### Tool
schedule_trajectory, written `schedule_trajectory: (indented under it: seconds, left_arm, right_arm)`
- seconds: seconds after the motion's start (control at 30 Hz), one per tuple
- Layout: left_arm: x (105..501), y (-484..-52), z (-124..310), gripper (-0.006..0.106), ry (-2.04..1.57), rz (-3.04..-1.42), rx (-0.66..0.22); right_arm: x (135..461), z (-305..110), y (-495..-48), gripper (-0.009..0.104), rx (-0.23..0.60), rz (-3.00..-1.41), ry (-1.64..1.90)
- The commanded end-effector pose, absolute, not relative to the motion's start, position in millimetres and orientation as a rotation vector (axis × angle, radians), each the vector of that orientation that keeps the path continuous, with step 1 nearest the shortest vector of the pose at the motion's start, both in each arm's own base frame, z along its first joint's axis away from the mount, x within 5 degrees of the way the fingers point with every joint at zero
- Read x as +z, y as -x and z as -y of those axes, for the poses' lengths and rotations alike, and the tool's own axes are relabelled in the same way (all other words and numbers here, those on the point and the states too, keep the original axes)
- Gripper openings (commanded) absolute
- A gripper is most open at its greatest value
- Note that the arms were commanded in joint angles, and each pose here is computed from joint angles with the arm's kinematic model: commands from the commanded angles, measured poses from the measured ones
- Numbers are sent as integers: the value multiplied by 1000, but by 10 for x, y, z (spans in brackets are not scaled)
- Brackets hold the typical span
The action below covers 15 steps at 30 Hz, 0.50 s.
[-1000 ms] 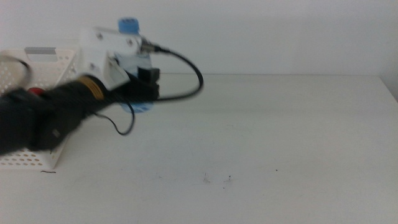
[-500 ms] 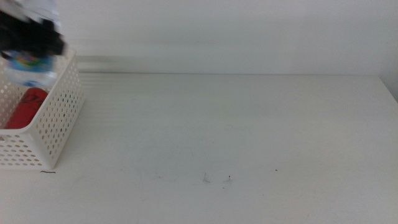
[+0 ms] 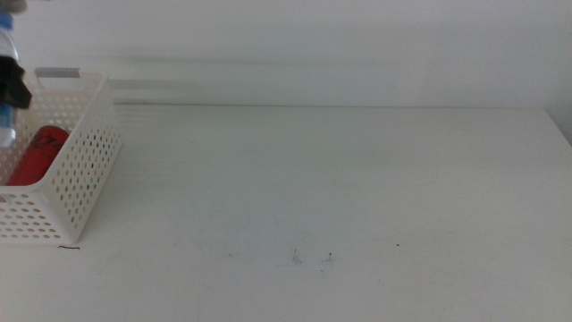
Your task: Use arms to grab the bottles and put them into the dustbin to the left of the table.
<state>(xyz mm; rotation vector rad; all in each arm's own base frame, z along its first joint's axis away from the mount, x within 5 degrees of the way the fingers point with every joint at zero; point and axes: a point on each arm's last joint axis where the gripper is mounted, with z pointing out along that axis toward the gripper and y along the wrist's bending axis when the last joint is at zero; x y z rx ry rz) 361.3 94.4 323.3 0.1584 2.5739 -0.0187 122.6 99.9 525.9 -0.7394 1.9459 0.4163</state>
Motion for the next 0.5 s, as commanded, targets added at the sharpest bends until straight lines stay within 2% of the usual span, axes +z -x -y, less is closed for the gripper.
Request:
schedule_trajectory:
  seconds: [0.0,0.13,0.3,0.4,0.47]
  left_arm:
    - [3204,-3706,-963,18,-147,-2541,-38]
    - [2953,-3840,-1042,18,-154,-2584,1]
    - [2751,-3958,-1083,19,-136,-2593,-1]
    - [2656,-4006,-1100,25,-129,-2600,-4]
    - [2581,-4032,-1109,33,-148,-2613,-6]
  right_arm:
    - [5296,-979,-1201,90,414,-1924,740]
    - [5296,-979,-1201,90,414,-1924,740]
    - [5296,-979,-1201,90,414,-1924,740]
    - [5296,-979,-1201,90,414,-1924,740]
    - [5296,-979,-1201,90,414,-1924,740]
